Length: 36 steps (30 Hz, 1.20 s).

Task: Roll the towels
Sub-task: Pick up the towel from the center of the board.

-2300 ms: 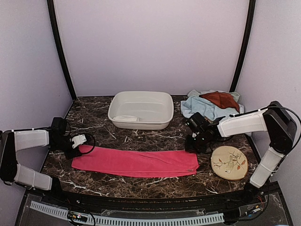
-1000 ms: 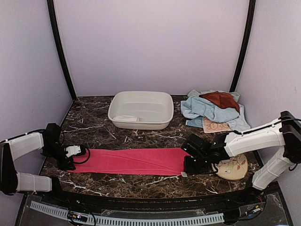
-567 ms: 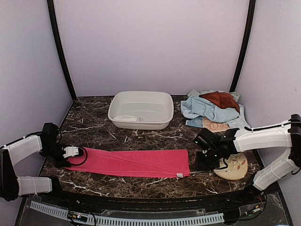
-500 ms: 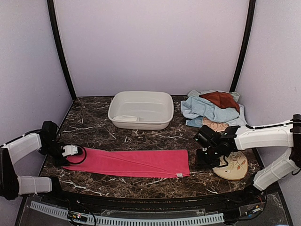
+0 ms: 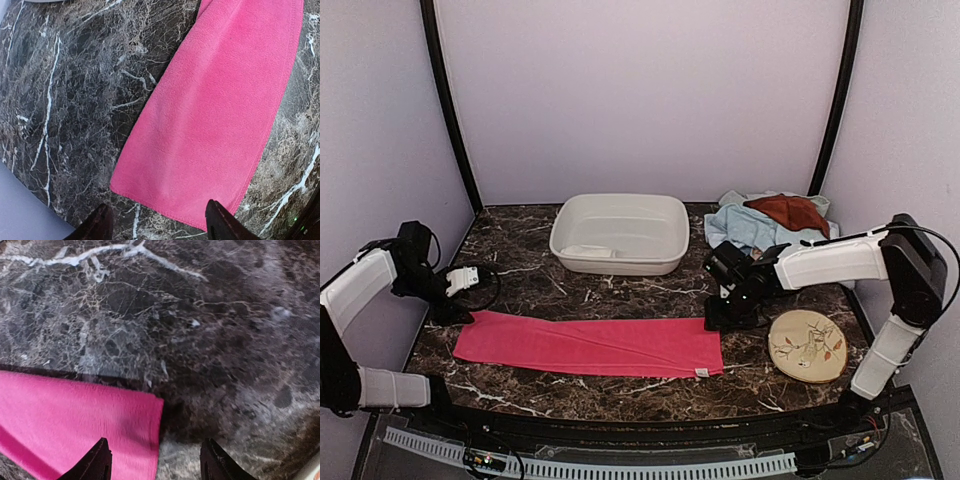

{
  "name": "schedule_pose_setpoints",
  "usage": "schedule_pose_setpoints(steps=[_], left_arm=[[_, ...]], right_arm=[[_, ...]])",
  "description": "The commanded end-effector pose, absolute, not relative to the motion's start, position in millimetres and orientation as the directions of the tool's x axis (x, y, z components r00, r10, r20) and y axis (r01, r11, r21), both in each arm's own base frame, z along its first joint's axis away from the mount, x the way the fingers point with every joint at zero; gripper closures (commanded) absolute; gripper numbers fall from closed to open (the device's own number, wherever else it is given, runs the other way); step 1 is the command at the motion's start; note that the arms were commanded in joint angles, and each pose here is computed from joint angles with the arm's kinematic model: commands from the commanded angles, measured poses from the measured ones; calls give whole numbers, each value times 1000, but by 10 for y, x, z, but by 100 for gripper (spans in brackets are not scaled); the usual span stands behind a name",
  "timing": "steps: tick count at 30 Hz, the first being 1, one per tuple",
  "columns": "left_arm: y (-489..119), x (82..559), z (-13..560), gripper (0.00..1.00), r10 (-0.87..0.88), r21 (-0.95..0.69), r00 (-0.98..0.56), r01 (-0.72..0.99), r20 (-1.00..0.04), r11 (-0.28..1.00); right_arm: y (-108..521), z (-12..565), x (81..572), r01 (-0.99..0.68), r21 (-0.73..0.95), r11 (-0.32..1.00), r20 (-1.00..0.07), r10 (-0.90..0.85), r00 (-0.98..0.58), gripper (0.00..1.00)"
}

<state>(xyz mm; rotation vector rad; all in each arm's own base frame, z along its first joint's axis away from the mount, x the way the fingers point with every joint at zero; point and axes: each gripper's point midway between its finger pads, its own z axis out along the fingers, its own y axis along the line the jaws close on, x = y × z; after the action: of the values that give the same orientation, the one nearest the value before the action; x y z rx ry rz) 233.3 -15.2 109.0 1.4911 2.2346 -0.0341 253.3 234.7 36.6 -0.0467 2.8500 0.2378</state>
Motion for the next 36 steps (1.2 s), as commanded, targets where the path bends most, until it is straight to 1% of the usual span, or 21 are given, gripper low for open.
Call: schedule_pose_setpoints(steps=[1,5,10,13,16,19,23,26,29,36], left_arm=[[-84,2363,1053,35,822,183,-402,844,-403,503],[147,2470,967,35,812,225,-453,804,-368,551],[390,2617,822,35,818,333,-471,753,-330,568],[414,2671,805,35,821,378,-460,732,-339,566],[418,2707,817,32,809,384,-469,715,-355,584],[412,2695,799,30,798,358,-486,718,-356,597],[406,2671,761,28,796,350,-491,720,-354,599],[381,2627,716,28,802,345,-482,730,-353,590],[383,2601,685,28,807,348,-479,733,-345,584],[378,2546,632,28,806,334,-488,738,-336,586]], right_arm=[[2527,231,2676,-131,158,979,-282,-82,-956,39],[2596,172,2647,-141,192,971,-266,-87,-960,40],[2653,146,2512,-155,230,961,-238,-99,-966,49],[2674,127,2401,-173,218,960,-219,-125,-968,52],[2714,126,2288,-185,222,957,-206,-139,-968,54],[2732,136,2207,-187,236,953,-198,-142,-970,54],[2641,145,2129,-182,225,957,-187,-141,-972,46],[2619,183,2108,-180,238,955,-192,-135,-972,45],[2667,217,2105,-175,271,947,-199,-123,-972,54],[2904,284,2187,-163,367,916,-207,-90,-974,90]])
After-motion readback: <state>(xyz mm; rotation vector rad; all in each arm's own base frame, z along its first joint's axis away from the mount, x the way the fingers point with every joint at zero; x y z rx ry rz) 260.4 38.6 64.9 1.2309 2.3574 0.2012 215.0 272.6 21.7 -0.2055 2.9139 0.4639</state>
